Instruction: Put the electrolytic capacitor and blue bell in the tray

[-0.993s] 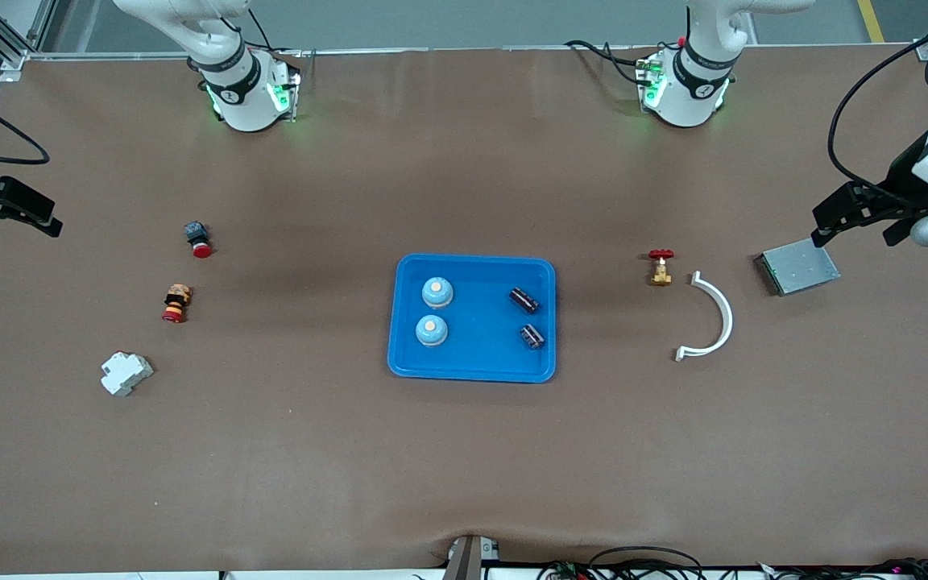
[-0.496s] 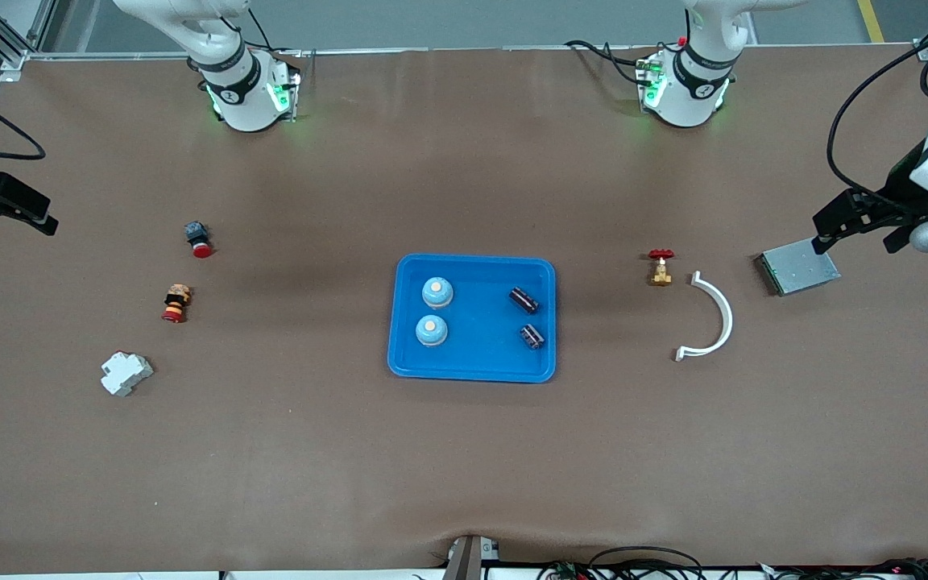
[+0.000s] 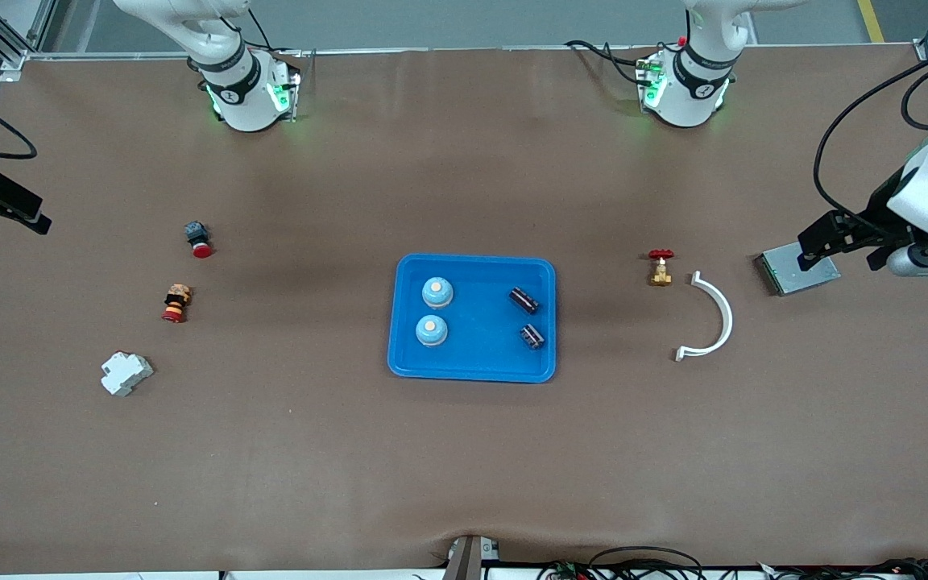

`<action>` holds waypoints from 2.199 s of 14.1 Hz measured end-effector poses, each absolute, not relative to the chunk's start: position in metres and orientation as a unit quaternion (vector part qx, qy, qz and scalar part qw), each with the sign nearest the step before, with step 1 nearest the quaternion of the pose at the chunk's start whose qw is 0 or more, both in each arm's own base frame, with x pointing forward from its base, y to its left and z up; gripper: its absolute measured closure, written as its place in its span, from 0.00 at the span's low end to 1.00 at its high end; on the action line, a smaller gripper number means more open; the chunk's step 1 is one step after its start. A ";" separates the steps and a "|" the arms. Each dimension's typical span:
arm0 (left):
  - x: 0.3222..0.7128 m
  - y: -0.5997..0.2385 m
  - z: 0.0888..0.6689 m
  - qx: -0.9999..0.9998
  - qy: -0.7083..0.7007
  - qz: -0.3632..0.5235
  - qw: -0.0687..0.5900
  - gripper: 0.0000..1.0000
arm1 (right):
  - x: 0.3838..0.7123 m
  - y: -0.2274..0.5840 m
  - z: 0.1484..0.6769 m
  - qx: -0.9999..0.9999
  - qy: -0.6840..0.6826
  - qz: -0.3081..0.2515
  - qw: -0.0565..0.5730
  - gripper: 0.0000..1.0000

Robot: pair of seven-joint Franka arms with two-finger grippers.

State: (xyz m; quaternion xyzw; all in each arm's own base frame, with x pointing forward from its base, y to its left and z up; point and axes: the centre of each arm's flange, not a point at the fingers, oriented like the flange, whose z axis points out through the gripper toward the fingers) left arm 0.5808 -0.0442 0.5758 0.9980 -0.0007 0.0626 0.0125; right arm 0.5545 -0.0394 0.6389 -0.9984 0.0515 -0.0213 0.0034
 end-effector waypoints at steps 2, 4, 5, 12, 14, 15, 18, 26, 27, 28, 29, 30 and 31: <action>0.584 -0.047 0.575 0.998 -0.002 0.064 0.013 0.00 | 0.554 -0.041 0.638 -0.998 0.053 -0.020 0.004 0.00; 0.588 -0.047 0.578 0.998 0.000 0.068 0.015 0.00 | 0.554 -0.040 0.637 -0.998 0.053 -0.019 0.004 0.00; 0.590 -0.047 0.578 0.998 0.001 0.069 0.015 0.00 | 0.554 -0.040 0.637 -0.998 0.053 -0.019 0.005 0.00; 0.602 -0.046 0.575 0.997 0.002 0.069 0.017 0.00 | 0.554 -0.040 0.636 -0.998 0.053 -0.018 0.007 0.00; 0.602 -0.046 0.575 0.997 0.002 0.070 0.017 0.00 | 0.554 -0.040 0.635 -0.998 0.053 -0.018 0.007 0.00; 0.602 -0.046 0.575 0.997 0.002 0.070 0.018 0.00 | 0.554 -0.039 0.635 -0.998 0.052 -0.018 0.007 0.00; 0.602 -0.046 0.575 0.997 0.002 0.069 0.018 0.00 | 0.554 -0.037 0.636 -0.999 0.051 -0.018 0.007 0.00; 0.606 -0.046 0.566 0.998 0.003 0.062 0.018 0.00 | 0.554 -0.036 0.636 -0.999 0.050 -0.018 0.007 0.00; 0.606 -0.045 0.568 0.998 0.004 0.061 0.018 0.00 | 0.554 -0.036 0.636 -0.999 0.050 -0.018 0.007 0.00; 0.604 -0.043 0.573 0.998 0.005 0.055 0.017 0.00 | 0.554 -0.036 0.636 -0.999 0.050 -0.018 0.007 0.00; 0.600 -0.041 0.580 0.999 0.006 0.044 0.016 0.00 | 0.554 -0.036 0.636 -0.999 0.050 -0.018 0.007 0.00; 0.595 -0.040 0.589 0.999 0.006 0.030 0.015 0.00 | 0.554 -0.036 0.636 -0.999 0.050 -0.018 0.007 0.00; 0.589 -0.039 0.599 1.000 0.007 0.016 0.013 0.00 | 0.554 -0.037 0.636 -0.999 0.050 -0.018 0.007 0.00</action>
